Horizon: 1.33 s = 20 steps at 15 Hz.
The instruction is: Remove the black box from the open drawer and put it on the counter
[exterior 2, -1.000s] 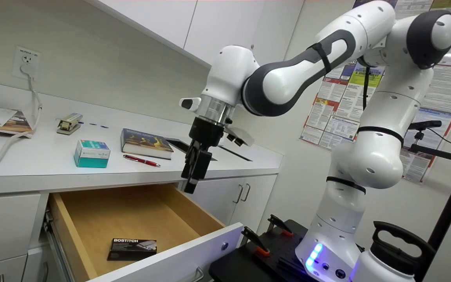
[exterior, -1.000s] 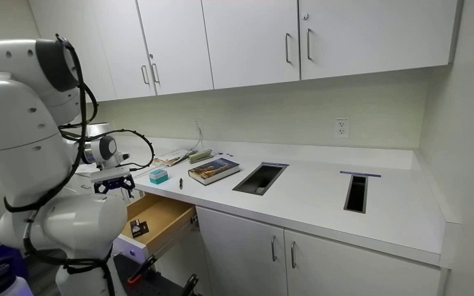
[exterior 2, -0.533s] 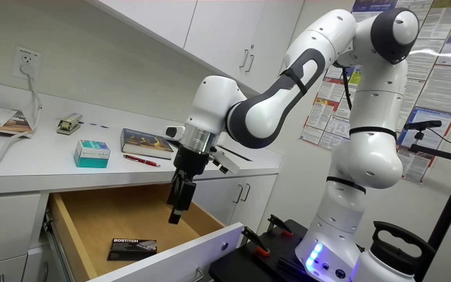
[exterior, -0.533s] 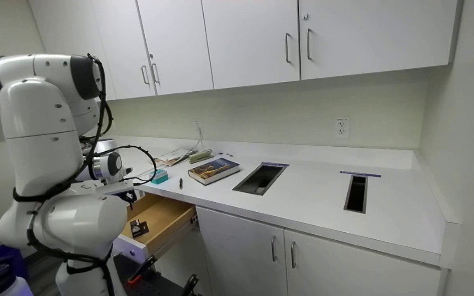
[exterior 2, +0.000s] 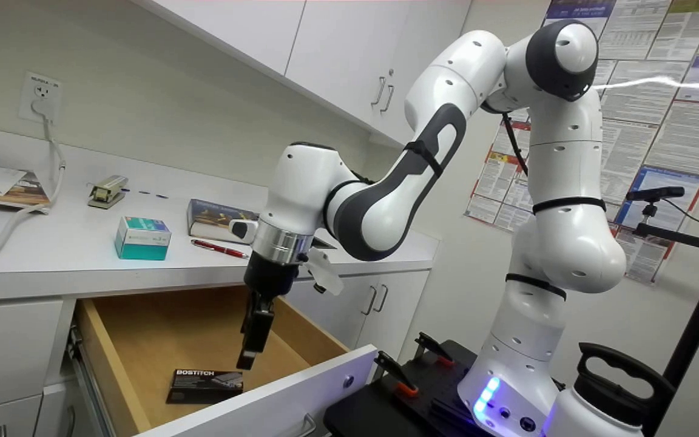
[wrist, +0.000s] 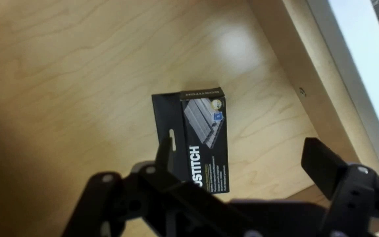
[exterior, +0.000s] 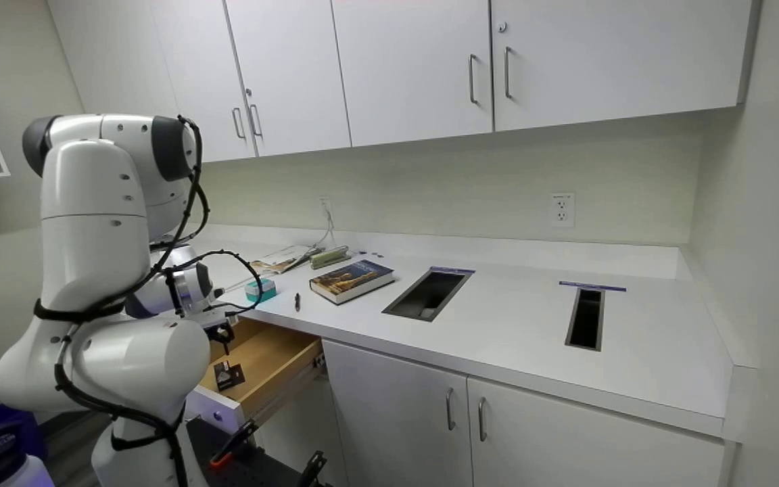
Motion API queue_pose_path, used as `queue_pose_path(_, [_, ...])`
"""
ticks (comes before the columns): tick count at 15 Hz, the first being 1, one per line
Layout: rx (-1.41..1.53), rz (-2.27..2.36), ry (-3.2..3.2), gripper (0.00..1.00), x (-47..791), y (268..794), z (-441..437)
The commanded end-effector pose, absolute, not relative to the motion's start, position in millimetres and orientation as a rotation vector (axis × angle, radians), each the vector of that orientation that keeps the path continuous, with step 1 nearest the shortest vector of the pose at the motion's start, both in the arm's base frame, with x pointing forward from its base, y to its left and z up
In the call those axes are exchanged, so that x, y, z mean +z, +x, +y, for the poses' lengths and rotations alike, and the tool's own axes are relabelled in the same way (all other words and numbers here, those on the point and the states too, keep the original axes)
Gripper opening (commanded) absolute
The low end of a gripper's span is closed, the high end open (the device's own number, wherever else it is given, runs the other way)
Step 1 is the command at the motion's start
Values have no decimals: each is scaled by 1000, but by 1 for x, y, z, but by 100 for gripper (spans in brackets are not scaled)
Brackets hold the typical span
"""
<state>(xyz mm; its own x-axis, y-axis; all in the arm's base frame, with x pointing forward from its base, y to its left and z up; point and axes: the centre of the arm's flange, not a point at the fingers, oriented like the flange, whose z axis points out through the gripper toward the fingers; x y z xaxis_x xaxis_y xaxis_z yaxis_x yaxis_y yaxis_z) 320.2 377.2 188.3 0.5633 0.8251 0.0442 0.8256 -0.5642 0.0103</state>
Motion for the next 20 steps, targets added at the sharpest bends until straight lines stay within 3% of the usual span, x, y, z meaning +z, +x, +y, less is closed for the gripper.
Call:
queue_pose_path(1, [-78,-1430,-2780,100,166,333,398])
queue_pose_path(17, [-4,-1448,-2808,100,105,354,419])
queue_pose_path(18, [-5,-1447,-2811,75,103,354,419])
queue_pose_path(20, [-5,-1445,-2815,68,102,357,419])
